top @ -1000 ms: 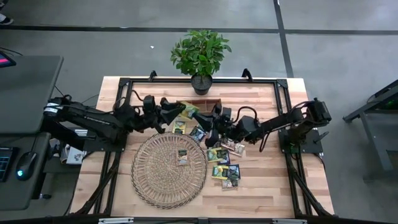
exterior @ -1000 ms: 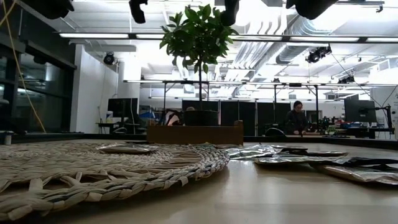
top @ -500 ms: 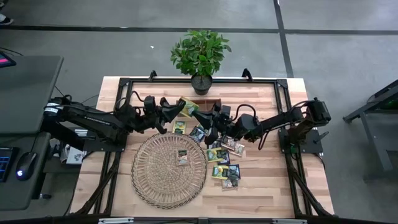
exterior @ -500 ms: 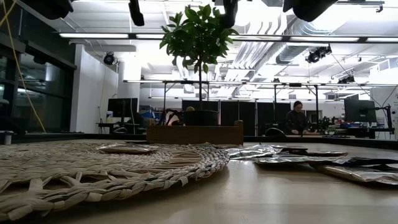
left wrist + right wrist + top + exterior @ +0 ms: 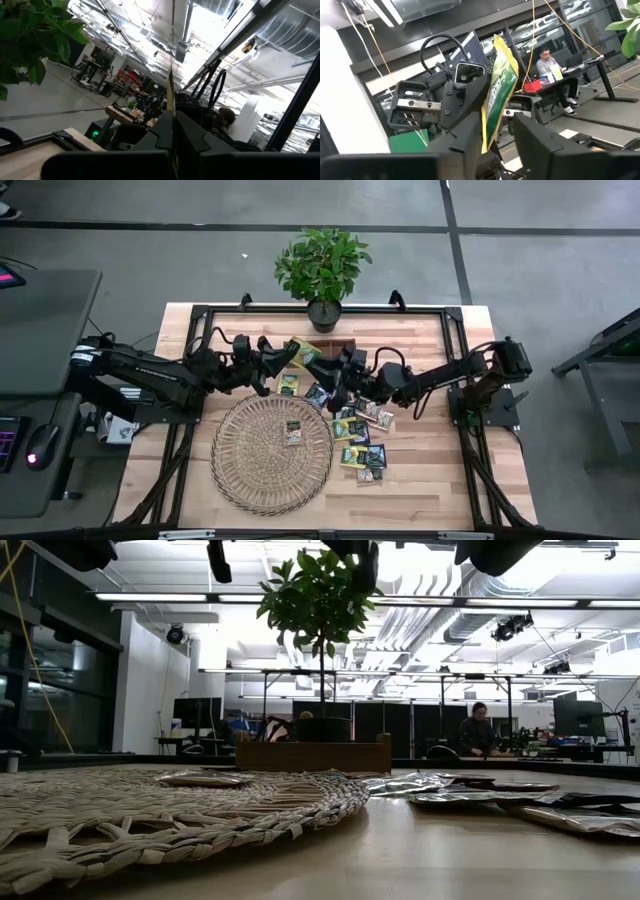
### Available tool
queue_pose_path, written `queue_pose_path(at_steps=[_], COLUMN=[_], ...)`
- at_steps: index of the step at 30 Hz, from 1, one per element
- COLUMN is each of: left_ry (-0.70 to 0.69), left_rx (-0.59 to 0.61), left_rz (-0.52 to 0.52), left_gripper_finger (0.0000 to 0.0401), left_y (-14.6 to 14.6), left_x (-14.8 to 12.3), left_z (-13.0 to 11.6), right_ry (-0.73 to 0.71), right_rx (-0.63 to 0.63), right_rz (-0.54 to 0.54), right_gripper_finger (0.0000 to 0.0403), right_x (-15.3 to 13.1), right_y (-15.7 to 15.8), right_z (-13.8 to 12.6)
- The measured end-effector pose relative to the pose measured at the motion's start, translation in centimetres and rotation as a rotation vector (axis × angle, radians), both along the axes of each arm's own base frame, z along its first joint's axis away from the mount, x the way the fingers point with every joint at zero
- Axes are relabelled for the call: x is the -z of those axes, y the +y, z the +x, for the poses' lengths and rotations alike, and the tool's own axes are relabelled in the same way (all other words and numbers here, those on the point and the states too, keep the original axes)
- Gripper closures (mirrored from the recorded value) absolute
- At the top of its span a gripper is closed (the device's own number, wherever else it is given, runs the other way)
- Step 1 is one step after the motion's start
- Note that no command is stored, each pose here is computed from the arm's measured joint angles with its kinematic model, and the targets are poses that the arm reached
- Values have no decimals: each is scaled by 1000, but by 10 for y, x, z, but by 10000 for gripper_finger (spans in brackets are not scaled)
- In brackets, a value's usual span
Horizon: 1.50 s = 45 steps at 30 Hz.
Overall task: Pick & Place Tea
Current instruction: Put the yellow tea bag into the left section of the wooden organizer
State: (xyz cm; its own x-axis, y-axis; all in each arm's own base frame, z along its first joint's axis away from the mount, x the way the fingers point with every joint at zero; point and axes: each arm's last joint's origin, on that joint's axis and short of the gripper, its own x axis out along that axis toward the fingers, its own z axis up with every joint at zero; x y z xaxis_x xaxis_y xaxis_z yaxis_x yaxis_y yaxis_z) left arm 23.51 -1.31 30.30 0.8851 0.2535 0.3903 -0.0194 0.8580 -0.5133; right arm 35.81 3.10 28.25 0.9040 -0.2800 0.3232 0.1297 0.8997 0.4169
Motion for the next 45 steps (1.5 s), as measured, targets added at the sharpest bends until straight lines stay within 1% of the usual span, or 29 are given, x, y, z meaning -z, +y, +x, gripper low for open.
queue_pose_path(at_steps=[4,8,11,14,18,22,25,29,34,38,42,45], left_ry=[3,70,190,349,554,663,721,769,857,896,1002,1108], left_rx=[3,-11,-22,-37,-19,-20,-29,5,51,74,105,129], left_rz=[16,58,77,95,114,145,173,189,175,207,245,263], left_gripper_finger=[401,401,401,401,401,401,401,401,401,401,401,401], left_y=[0,4,14,28,50,72,88,108,130,145,156,160], left_x=[0,0,3,13,33,46,55,65,82,79,77,79], left_z=[0,-5,-11,-16,-18,-18,-18,-19,-13,-1,13,19], right_ry=[24,177,325,438,528,597,620,633,655,659,660,661], right_rx=[5,10,34,56,66,70,80,74,72,68,58,45], right_rz=[-9,-54,-75,-65,-62,-88,-83,-87,-92,-93,-93,-94], right_gripper_finger=[217,187,181,181,180,180,180,180,180,180,180,180], right_x=[-3,-18,-29,-38,-45,-45,-45,-44,-42,-42,-42,-41], right_y=[-2,-4,-6,-6,-4,-1,-1,-1,-1,-1,-1,0], right_z=[-2,-18,-39,-62,-85,-97,-101,-101,-102,-102,-102,-102])
